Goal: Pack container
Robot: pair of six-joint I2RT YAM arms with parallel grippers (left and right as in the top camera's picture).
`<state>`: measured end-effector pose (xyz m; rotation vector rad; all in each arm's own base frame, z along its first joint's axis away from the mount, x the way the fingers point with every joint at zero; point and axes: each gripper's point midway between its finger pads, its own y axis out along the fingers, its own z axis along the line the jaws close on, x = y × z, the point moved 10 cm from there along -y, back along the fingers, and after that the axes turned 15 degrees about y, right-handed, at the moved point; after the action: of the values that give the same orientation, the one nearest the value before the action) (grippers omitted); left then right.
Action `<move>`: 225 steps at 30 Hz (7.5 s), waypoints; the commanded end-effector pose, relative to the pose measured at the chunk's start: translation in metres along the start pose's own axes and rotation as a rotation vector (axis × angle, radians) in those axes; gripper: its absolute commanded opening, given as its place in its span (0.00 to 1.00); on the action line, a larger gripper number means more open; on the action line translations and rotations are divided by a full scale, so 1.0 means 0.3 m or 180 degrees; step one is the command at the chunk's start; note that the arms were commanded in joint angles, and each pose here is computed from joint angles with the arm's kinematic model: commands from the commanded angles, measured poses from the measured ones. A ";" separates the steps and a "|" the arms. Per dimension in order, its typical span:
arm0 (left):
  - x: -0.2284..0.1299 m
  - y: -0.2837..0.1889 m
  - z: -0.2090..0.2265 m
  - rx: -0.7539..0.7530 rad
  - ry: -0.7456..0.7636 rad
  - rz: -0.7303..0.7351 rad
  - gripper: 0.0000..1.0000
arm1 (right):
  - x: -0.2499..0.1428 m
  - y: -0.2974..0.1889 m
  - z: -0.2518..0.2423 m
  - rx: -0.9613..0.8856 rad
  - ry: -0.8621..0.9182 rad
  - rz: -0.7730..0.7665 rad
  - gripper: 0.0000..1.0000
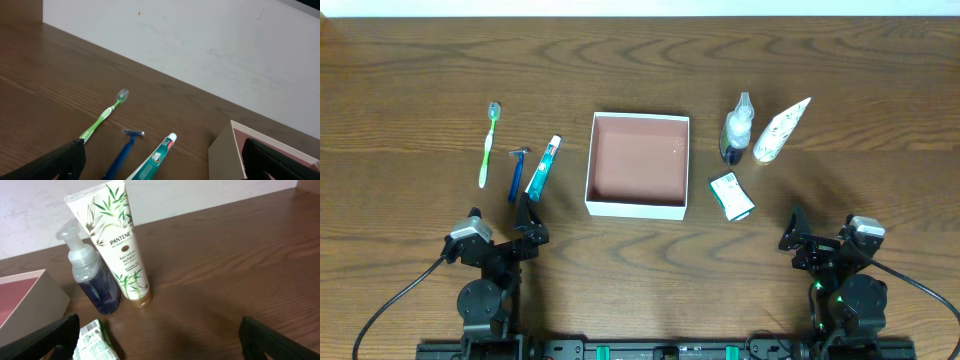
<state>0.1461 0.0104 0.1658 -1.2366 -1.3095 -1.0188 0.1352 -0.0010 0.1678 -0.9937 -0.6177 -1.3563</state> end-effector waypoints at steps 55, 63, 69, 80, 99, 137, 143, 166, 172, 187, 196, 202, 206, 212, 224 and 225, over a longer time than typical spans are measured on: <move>-0.044 -0.001 0.018 0.0197 0.0208 0.0276 0.98 | 0.212 -0.103 0.213 0.0900 0.0073 0.0644 0.99; -0.044 -0.001 0.018 0.0197 0.0208 0.0276 0.98 | 0.428 -0.039 0.396 0.0792 0.0126 0.1684 0.99; -0.044 -0.001 0.018 0.0197 0.0208 0.0276 0.98 | 0.537 0.035 0.525 0.1330 -0.0012 0.1964 0.99; -0.044 -0.001 0.018 0.0197 0.0208 0.0276 0.98 | 0.594 0.129 0.664 0.0423 -0.0556 0.2460 0.99; -0.044 -0.001 0.018 0.0197 0.0208 0.0276 0.98 | 0.335 0.548 0.778 -0.0355 -0.0724 0.2515 0.99; -0.044 -0.001 0.018 0.0197 0.0208 0.0276 0.98 | 0.078 0.814 0.619 -0.1395 -0.0630 0.2689 0.82; -0.044 -0.001 0.018 0.0197 0.0208 0.0276 0.98 | 0.072 0.807 0.623 -0.1396 -0.0662 0.2723 0.77; -0.044 -0.001 0.018 0.0197 0.0208 0.0276 0.98 | 0.035 0.792 0.603 -0.1505 -0.0731 0.2870 0.64; -0.044 -0.001 0.018 0.0197 0.0208 0.0276 0.98 | 0.006 0.786 0.579 -0.1579 -0.0739 0.2932 0.64; -0.044 -0.001 0.018 0.0197 0.0208 0.0276 0.98 | 0.017 0.800 0.593 -0.1489 -0.0715 0.2825 0.31; -0.044 -0.001 0.018 0.0197 0.0208 0.0276 0.98 | 0.108 0.781 0.649 -0.1276 -0.0736 0.2659 0.24; -0.044 -0.001 0.018 0.0197 0.0208 0.0276 0.98 | 0.261 0.709 0.723 -0.1035 -0.0661 0.2401 0.19; -0.044 -0.001 0.018 0.0197 0.0208 0.0276 0.98 | 0.348 0.618 0.787 -0.0805 -0.0632 0.2238 0.18; -0.044 -0.001 0.018 0.0197 0.0208 0.0276 0.98 | 0.399 0.471 0.894 -0.0381 -0.0663 0.2106 0.18; -0.044 -0.001 0.018 0.0197 0.0208 0.0276 0.98 | 0.167 0.410 1.047 -0.0476 -0.0653 0.2215 0.17; -0.044 -0.001 0.018 0.0197 0.0208 0.0276 0.98 | 0.140 0.421 1.049 -0.0529 -0.0674 0.2221 0.17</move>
<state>0.1446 0.0125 0.1651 -1.2013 -1.2677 -0.9915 0.3123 0.2287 0.3360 -1.3063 -0.2964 -0.5998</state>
